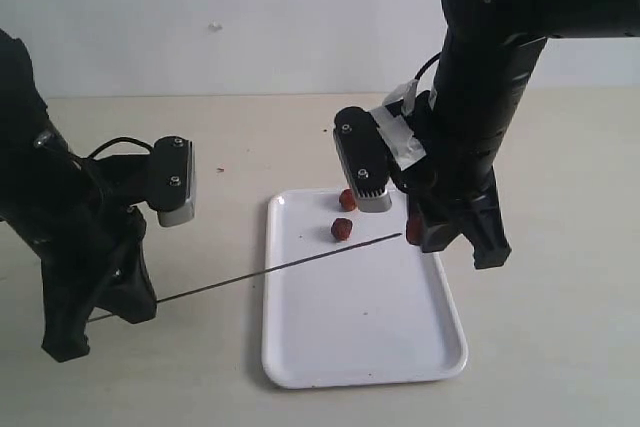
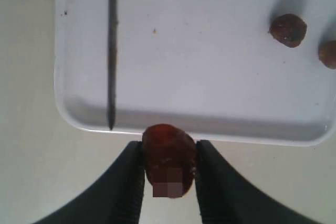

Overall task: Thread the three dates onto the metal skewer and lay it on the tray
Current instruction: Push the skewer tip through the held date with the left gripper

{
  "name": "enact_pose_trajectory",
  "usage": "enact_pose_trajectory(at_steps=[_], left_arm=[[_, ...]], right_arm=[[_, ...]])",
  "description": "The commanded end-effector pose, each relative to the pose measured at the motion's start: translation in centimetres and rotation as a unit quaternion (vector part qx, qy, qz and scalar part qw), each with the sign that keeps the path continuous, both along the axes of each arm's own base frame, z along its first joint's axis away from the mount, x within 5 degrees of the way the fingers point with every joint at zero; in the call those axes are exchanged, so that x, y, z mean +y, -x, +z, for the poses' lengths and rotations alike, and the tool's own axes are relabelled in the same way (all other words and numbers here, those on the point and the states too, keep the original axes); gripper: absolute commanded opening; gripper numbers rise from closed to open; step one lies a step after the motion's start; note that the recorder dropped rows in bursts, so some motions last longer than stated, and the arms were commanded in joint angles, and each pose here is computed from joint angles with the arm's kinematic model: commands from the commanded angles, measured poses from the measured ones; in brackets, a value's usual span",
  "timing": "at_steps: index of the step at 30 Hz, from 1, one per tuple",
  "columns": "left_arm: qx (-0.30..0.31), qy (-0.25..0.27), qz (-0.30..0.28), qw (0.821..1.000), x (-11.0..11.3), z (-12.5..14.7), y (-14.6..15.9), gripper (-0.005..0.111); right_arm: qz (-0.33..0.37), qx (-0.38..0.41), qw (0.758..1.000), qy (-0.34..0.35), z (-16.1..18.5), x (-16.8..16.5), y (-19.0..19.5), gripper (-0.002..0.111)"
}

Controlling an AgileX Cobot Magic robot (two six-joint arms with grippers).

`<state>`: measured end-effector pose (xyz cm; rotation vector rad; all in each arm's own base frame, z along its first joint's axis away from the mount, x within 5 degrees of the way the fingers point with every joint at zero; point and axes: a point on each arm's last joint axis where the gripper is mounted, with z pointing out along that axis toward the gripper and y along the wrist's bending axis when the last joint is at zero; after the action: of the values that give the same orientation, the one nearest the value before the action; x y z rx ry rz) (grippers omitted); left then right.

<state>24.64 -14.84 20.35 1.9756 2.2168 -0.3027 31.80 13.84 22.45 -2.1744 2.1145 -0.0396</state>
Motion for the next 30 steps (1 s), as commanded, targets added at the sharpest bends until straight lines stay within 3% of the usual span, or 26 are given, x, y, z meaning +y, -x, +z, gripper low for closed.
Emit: enact_pose_trajectory(at_steps=[1,10,21,30], left_arm=[[-0.005,-0.002,-0.003,1.0,-0.2,0.1,0.0,0.0],[0.021,-0.01,0.003,1.0,-0.5,-1.5,-0.4,0.0],[0.024,0.004,-0.004,1.0,-1.3,0.1,-1.3,0.0],[0.035,-0.003,-0.007,0.999,-1.3,-0.6,-1.4,0.0]], right_arm=[[0.0,0.002,1.0,-0.002,0.3,0.0,0.3,0.032],[0.0,0.007,1.0,-0.002,0.3,0.0,0.4,0.032],[0.0,0.007,1.0,-0.002,0.3,0.0,0.4,0.032],[0.0,0.006,1.0,-0.001,0.3,0.0,0.4,0.032]])
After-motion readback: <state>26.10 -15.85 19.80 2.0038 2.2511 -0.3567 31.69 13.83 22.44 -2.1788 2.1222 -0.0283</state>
